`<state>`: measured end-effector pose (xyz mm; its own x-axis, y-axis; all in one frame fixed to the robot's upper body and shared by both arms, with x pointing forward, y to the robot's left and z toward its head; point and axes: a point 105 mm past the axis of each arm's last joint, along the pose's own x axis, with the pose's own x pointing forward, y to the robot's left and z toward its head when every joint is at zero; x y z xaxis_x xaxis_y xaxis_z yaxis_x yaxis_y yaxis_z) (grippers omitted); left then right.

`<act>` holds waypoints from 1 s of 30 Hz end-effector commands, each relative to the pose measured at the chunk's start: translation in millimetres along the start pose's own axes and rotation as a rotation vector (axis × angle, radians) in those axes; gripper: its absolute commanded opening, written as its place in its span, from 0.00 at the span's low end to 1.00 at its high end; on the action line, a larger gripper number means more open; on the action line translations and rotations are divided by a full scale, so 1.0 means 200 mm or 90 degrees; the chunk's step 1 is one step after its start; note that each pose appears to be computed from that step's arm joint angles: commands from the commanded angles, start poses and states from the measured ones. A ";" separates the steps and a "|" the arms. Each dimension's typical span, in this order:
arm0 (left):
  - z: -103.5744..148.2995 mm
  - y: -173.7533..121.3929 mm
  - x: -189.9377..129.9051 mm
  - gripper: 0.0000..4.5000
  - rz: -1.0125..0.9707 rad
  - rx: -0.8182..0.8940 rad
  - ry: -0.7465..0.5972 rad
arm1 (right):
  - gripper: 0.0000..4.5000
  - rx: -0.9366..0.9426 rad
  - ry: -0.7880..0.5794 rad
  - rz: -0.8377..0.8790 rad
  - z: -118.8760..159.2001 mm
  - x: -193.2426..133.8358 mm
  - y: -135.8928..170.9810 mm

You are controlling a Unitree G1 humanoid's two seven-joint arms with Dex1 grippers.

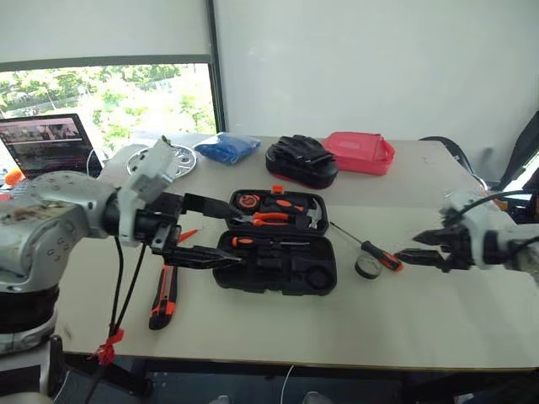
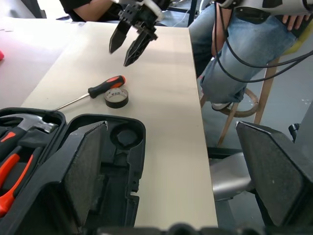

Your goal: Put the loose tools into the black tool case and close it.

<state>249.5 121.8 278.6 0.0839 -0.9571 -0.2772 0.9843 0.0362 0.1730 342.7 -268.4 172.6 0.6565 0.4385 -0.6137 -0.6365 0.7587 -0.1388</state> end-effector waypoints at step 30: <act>0.09 0.05 0.03 1.00 0.023 0.091 -0.016 | 0.52 -0.076 0.145 -0.023 -0.16 0.26 -0.15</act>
<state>257.9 111.7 286.7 0.1050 -0.9607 -0.2571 0.9636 0.0344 0.2650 380.6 -274.3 118.6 0.5560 0.3255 -0.7648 -0.6899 0.6939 -0.2063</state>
